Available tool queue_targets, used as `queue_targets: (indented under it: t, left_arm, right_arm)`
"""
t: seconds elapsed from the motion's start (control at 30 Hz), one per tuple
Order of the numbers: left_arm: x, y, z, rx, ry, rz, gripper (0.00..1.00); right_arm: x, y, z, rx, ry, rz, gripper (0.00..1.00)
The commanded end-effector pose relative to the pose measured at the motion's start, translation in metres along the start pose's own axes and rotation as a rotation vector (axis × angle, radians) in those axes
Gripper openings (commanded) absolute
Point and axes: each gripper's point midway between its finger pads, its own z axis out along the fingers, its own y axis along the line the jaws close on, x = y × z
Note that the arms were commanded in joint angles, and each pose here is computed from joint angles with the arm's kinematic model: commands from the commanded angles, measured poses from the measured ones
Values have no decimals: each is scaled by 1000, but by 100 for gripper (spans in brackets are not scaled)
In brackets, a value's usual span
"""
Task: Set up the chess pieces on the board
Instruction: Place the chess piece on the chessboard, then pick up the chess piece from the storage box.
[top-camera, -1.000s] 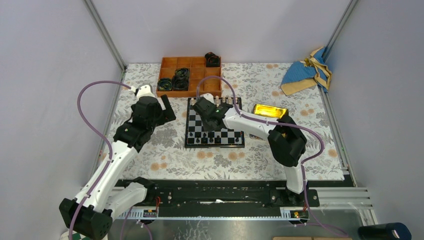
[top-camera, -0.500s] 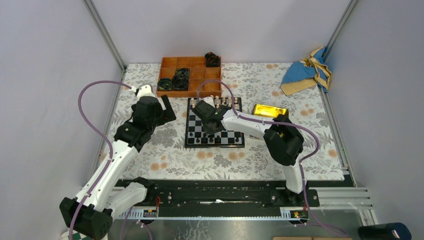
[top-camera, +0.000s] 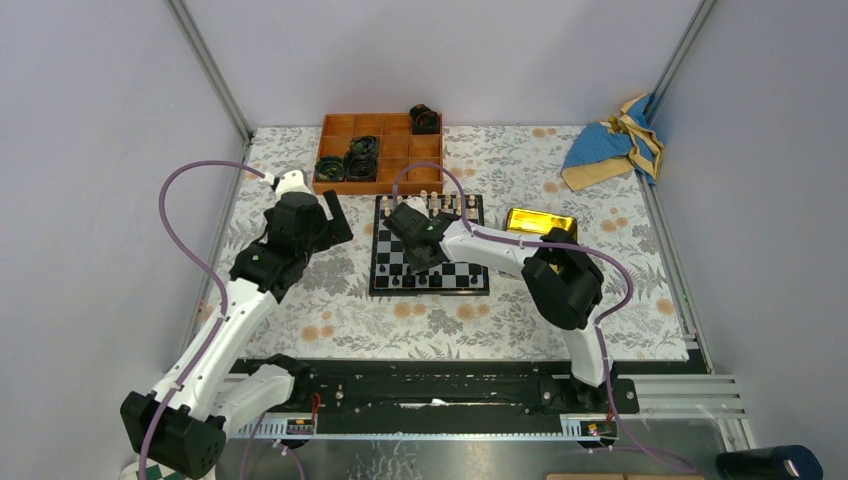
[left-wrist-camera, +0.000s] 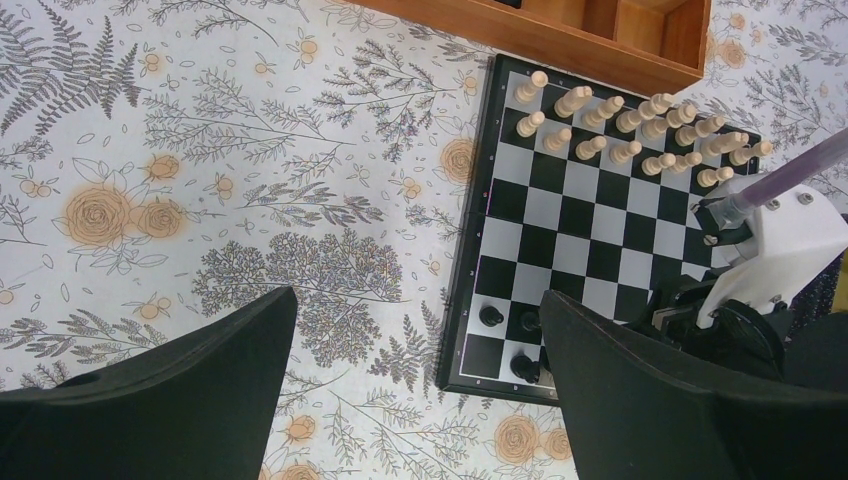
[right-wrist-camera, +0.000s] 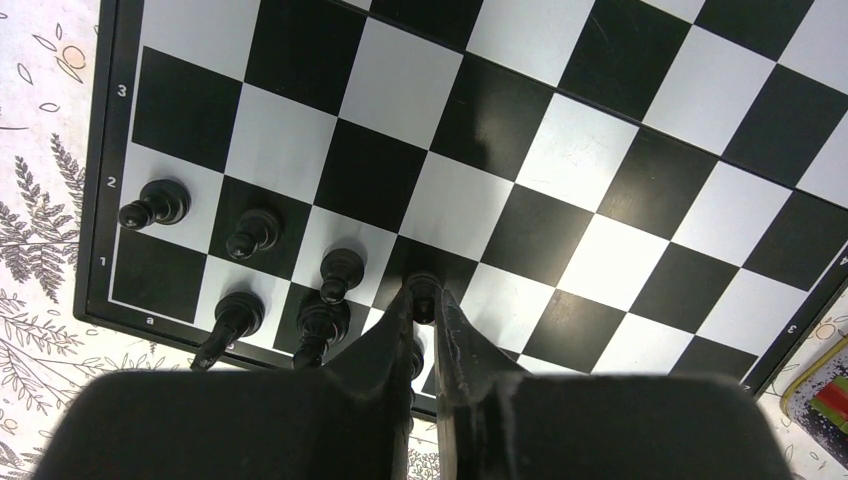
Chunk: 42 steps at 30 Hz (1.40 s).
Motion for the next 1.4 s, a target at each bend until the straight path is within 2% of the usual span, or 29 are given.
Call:
queue_targets:
  t: [0.0,0.17,0.3,0.63,0.9,1.03,1.17,1.37]
  left_arm:
    - [-7,-3,3,13,-31,-7,99]
    - [-6,-3,4,12,-29,-7,99]
    - [-7,-3,4,13,-32,-5,99]
    - [-10,-4,4,12,-36,-6,99]
    - [-12,-5,4,12,-38,-3,99]
    - [-11,-5,5,11,-36,0,99]
    - [-8,-5,7,12,-25,4,99]
    - [-4,-6,10,15,-8,3,99]
  right_arm:
    - [-7,7,-2,-19,-16,-16,13]
    - [-9,7,-4,-20,-18,-19,24]
    - [-12,7,-6,-20,-26,-25,29]
    - [-29,10,-17,-29,-69,-31,31]
    - [-59,0,-45,3,-156,-15,31]
    - [-82,-33,-66,53,-222,62,31]
    - [-95,-95,-80,135,-265,202,34]
    - [-78,-199,-91,331,-274,379,49]
